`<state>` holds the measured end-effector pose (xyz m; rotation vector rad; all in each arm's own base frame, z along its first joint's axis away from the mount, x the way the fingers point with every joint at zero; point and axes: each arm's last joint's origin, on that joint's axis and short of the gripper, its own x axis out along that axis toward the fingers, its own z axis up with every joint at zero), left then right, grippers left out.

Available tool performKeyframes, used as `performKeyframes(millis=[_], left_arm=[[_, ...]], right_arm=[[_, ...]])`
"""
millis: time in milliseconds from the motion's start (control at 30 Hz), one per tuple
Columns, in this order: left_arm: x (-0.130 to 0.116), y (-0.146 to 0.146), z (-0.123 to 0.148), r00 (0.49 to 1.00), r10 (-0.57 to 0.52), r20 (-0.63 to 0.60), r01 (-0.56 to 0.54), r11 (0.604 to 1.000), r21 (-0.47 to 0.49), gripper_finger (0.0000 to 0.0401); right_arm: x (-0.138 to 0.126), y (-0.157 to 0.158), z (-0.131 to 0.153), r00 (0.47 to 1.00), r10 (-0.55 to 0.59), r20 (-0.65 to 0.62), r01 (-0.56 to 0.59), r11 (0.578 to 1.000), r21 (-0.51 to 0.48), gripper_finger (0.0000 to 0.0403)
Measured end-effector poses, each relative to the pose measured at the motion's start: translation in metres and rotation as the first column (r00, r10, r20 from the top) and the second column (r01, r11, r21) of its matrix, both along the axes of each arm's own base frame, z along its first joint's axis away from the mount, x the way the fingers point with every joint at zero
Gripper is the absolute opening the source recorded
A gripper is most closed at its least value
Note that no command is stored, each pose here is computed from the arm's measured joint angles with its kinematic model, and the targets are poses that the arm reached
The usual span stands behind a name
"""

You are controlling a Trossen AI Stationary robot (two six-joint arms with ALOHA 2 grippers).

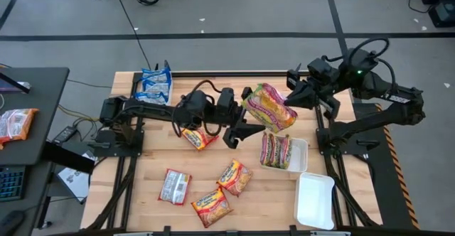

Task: Sort Maruchan noodles
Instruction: Put the green noodle pack into the middle right white bin

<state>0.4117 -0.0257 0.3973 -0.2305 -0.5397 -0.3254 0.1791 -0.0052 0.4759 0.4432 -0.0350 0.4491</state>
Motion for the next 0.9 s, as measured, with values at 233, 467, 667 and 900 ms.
performKeyframes(millis=[233,467,667,900], left_arm=[[0.0,0.0,-0.001,0.999,-0.032,-0.032,0.03,0.998,-0.054,0.0211],[-0.009,0.003,0.006,0.981,0.022,-0.193,-0.039,0.996,-0.085,0.013],[-0.03,0.007,0.014,0.896,0.17,-0.41,-0.227,0.969,-0.095,0.013],[-0.034,-0.007,-0.004,0.771,0.181,-0.61,-0.34,0.928,-0.154,0.013]], right_arm=[[0.0,-0.005,-0.01,0.991,-0.106,-0.086,0.103,0.994,-0.038,0.0005],[-0.003,-0.006,-0.009,0.985,-0.163,-0.058,0.158,0.983,-0.089,0.0043],[-0.016,-0.007,-0.009,0.965,-0.262,-0.021,0.253,0.947,-0.2,0.0109],[-0.044,-0.018,-0.012,0.853,-0.521,-0.037,0.488,0.819,-0.302,0.0183]])
